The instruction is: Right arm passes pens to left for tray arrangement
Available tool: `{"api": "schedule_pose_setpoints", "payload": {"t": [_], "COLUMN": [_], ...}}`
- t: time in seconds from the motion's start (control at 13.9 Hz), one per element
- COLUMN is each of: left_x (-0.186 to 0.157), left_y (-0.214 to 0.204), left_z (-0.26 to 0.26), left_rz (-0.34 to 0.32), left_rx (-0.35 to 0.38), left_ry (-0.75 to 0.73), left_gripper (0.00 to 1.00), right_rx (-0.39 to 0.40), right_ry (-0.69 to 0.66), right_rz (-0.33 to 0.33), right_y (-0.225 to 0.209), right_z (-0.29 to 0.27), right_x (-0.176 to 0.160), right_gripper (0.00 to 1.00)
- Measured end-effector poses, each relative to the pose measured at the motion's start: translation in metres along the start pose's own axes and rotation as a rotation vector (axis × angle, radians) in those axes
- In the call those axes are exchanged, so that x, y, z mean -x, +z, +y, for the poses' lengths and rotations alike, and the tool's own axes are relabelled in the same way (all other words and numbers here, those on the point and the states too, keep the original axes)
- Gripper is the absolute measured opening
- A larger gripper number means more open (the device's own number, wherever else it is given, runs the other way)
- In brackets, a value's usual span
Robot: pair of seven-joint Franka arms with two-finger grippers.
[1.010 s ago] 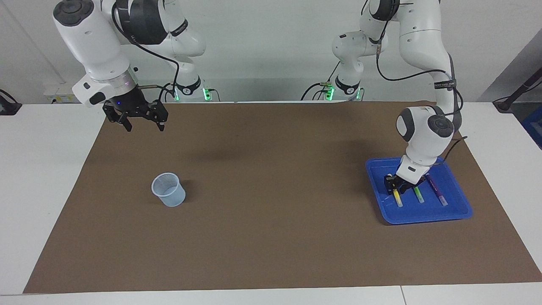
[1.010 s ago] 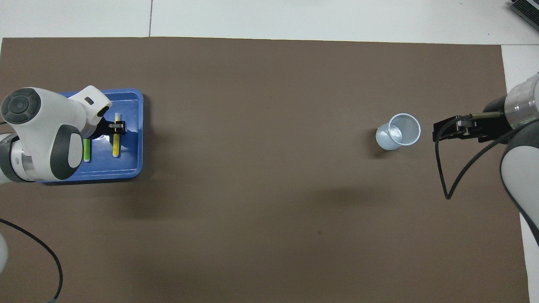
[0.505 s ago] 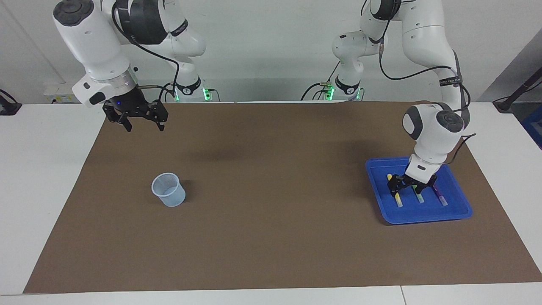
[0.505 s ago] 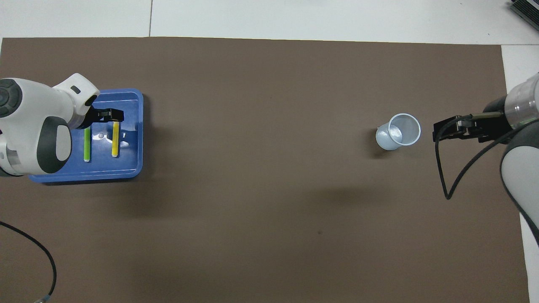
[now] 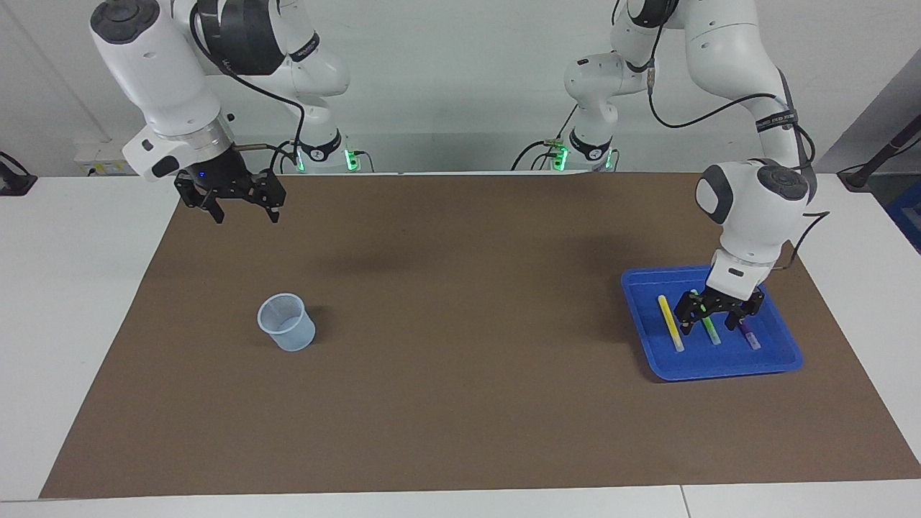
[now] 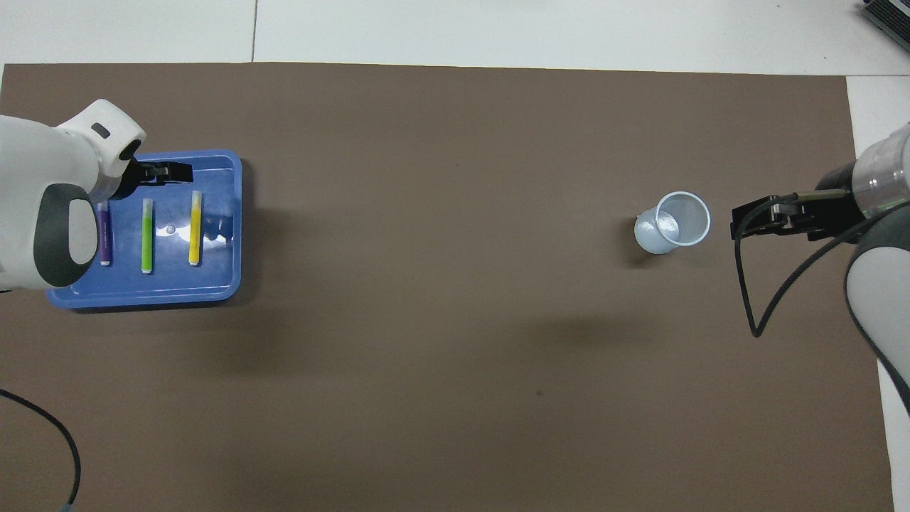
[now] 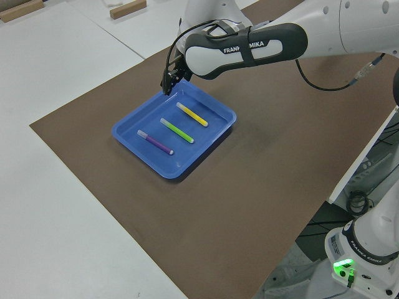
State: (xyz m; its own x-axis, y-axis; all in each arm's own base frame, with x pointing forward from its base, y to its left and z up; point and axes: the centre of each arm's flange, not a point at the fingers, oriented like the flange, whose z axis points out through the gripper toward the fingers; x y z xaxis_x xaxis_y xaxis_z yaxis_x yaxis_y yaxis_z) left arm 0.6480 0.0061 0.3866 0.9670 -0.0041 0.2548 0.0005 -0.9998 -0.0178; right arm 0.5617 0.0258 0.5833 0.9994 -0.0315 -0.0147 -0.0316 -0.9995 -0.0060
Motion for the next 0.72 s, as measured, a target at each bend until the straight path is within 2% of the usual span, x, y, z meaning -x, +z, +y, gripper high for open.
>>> {"api": "schedule_pose_setpoints", "payload": {"t": [0.72], "left_x": [-0.0008], "left_y": [-0.0099], "left_z": [0.0023], "left_rz": [0.005], "left_rx": [0.0], "left_ry": [0.004], "left_gripper": [1.0], "right_rx": [0.0], "right_ry": [-0.005], "right_rz": [0.0], "right_y": [-0.0002], "right_z": [-0.0026], "right_x": [0.0003], "right_gripper": [1.0]}}
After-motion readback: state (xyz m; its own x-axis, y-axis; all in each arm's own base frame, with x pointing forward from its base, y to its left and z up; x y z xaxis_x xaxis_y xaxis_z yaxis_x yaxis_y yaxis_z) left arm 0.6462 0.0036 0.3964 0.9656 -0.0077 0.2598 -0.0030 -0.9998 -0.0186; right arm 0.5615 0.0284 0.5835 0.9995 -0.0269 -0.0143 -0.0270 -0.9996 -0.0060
